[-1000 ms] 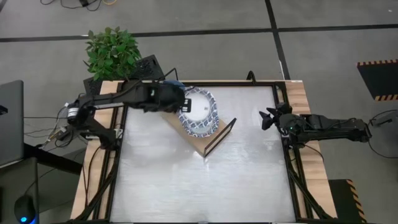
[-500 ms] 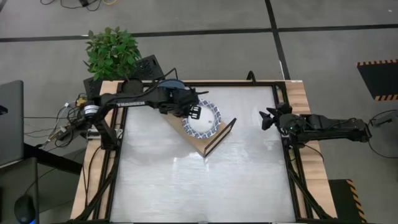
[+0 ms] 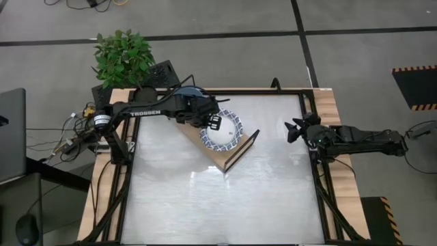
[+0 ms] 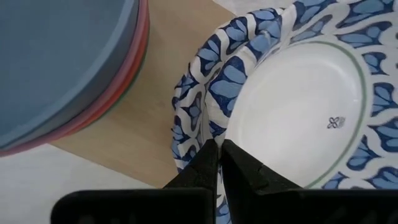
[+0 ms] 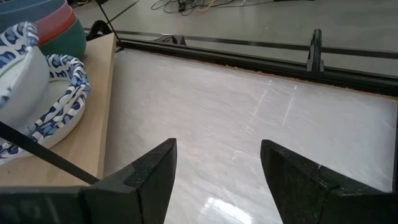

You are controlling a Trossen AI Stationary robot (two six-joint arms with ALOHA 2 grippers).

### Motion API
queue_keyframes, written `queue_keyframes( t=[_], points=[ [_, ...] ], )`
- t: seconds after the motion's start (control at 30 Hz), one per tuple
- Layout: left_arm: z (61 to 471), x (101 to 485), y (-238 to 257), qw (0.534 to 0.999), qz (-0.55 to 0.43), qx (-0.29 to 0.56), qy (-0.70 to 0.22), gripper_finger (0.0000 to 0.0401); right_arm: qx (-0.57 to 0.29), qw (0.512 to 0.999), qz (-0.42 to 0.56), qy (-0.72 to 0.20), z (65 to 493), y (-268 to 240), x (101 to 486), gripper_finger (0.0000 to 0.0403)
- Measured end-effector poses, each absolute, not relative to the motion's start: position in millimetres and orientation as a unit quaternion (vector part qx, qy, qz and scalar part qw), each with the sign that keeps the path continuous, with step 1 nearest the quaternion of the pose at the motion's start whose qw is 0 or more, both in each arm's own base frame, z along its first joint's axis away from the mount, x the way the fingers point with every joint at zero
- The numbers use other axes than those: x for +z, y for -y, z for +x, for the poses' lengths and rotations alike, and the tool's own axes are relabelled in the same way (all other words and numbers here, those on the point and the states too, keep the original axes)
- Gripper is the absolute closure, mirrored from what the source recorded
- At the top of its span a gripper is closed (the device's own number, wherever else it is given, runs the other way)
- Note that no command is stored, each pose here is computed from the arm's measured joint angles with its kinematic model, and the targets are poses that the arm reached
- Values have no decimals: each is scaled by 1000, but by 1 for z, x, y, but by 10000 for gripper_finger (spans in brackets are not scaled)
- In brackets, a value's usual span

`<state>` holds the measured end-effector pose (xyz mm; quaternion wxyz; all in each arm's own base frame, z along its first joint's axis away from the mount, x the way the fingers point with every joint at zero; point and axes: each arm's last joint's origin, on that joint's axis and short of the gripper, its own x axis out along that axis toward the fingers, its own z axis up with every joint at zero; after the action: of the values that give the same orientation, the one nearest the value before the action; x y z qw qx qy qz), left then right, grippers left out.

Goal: Place and stack bowls onto a shelf
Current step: Stack the bottom left patterned blue bowl on the patterned blue bowl on the shelf, then return to home position

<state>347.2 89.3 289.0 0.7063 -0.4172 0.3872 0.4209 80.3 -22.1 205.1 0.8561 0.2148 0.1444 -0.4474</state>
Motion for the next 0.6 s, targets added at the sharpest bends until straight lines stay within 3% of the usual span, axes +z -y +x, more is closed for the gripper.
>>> queue_keyframes(
  t=[0.2, 0.6],
  points=[
    [347, 289, -89, 711, -408, 422, -389, 382, -447, 856, 215, -144, 80, 22, 205, 143],
    [347, 289, -90, 729, -367, 412, -405, 272, -447, 856, 215, -145, 80, 22, 205, 143]
  ],
)
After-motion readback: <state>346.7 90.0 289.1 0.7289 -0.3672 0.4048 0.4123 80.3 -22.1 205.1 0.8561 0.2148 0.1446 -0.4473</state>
